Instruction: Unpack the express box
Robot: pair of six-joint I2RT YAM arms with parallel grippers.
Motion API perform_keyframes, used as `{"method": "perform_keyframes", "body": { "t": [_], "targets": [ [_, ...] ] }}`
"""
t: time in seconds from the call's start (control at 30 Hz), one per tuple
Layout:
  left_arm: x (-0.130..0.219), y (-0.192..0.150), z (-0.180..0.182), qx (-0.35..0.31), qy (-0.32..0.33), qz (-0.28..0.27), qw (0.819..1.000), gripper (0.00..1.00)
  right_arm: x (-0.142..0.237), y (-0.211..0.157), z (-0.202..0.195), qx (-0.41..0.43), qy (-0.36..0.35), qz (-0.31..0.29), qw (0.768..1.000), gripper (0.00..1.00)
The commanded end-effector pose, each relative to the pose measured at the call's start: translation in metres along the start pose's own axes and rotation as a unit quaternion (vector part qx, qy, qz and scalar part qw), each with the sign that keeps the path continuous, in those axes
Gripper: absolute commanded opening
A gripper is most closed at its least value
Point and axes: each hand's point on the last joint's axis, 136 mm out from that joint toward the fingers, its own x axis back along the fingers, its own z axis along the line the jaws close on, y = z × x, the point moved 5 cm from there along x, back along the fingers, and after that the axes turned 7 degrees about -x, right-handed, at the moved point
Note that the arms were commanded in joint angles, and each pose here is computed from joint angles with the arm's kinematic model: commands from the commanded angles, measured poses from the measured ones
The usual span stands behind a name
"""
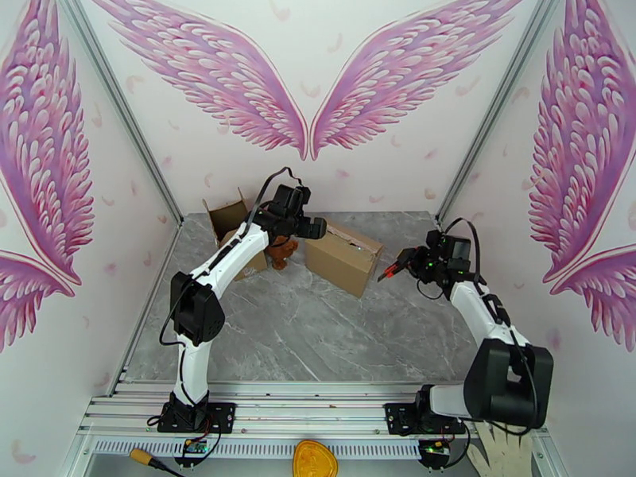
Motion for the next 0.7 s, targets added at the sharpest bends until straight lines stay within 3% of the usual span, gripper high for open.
{"method": "perform_keyframes", "body": {
  "t": [0.0,0.23,0.3,0.33,0.43,0.53,0.6,0.67],
  "targets": [
    [0.015,0.009,-0.003,0.000,-0.009,-0.005,1.000,0.99,-0.015,-0.014,-0.021,-0.020,-0.009,0.053,0.998,0.02],
    [0.016,0.006,-0.003,0.002,-0.019,0.004,1.000,0.99,-0.060,-0.008,-0.061,-0.041,-0.056,0.101,0.992,0.08],
    [0.016,0.005,-0.003,0.006,-0.020,0.007,1.000,0.99,-0.067,-0.005,-0.067,-0.047,-0.066,0.103,0.991,0.22],
    [0.016,0.004,-0.002,0.009,-0.019,0.009,1.000,0.99,-0.069,-0.003,-0.070,-0.045,-0.076,0.102,0.991,0.36],
    [0.016,0.002,-0.003,0.016,-0.021,0.014,1.000,0.99,-0.067,0.008,-0.072,-0.027,-0.114,0.095,0.989,0.63],
    [0.018,0.000,-0.002,0.031,-0.022,0.022,0.999,0.99,-0.049,0.023,-0.058,0.026,-0.148,0.055,0.987,0.87],
    [0.021,-0.002,-0.002,0.044,-0.022,0.031,0.998,0.99,-0.027,0.034,-0.036,0.084,-0.167,0.002,0.982,0.97],
    [0.022,-0.007,-0.003,0.063,-0.026,0.039,0.997,0.99,-0.009,0.043,-0.010,0.135,-0.152,-0.043,0.978,0.99]
  ]
}}
